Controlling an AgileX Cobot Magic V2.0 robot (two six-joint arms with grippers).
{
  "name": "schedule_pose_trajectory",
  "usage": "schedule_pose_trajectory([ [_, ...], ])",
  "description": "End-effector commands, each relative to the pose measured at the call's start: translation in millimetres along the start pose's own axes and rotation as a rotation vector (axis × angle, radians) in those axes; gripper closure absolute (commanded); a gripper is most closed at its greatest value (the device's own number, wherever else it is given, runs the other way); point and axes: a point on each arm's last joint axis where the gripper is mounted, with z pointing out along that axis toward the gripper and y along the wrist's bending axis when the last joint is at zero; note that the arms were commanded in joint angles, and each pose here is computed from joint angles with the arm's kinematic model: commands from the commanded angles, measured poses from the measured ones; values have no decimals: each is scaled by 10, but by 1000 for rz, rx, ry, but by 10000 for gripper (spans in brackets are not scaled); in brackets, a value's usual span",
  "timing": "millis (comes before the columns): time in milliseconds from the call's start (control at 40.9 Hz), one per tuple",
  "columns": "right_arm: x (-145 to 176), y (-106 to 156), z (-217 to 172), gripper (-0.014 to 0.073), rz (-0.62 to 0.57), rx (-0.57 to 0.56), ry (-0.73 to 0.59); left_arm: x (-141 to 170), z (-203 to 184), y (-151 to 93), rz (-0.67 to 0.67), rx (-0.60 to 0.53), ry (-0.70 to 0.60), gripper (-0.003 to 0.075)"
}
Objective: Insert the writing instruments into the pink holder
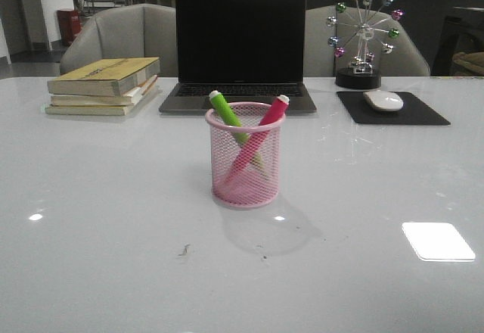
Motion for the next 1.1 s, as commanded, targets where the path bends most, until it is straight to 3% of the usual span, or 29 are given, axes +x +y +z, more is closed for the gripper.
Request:
schedule_pose_trajectory([
  [0, -62, -85, -73, 538, 24, 96, -189, -83, -20, 4, -11, -2, -108, 629],
  [171, 223, -214, -93, 538, 90, 297, -416, -83, -20, 4, -11, -2, -108, 629],
  [391, 733, -233, 10, 538, 112, 411, -574, -83, -20, 4, -11, -2, -108, 629],
  [538, 917, -231, 70, 538, 113, 434, -606, -83, -20, 4, -11, -2, -108, 629],
  [1076, 918, -241, 66, 538, 119, 454, -601, -83, -20, 4, -11, -2, -108, 629],
])
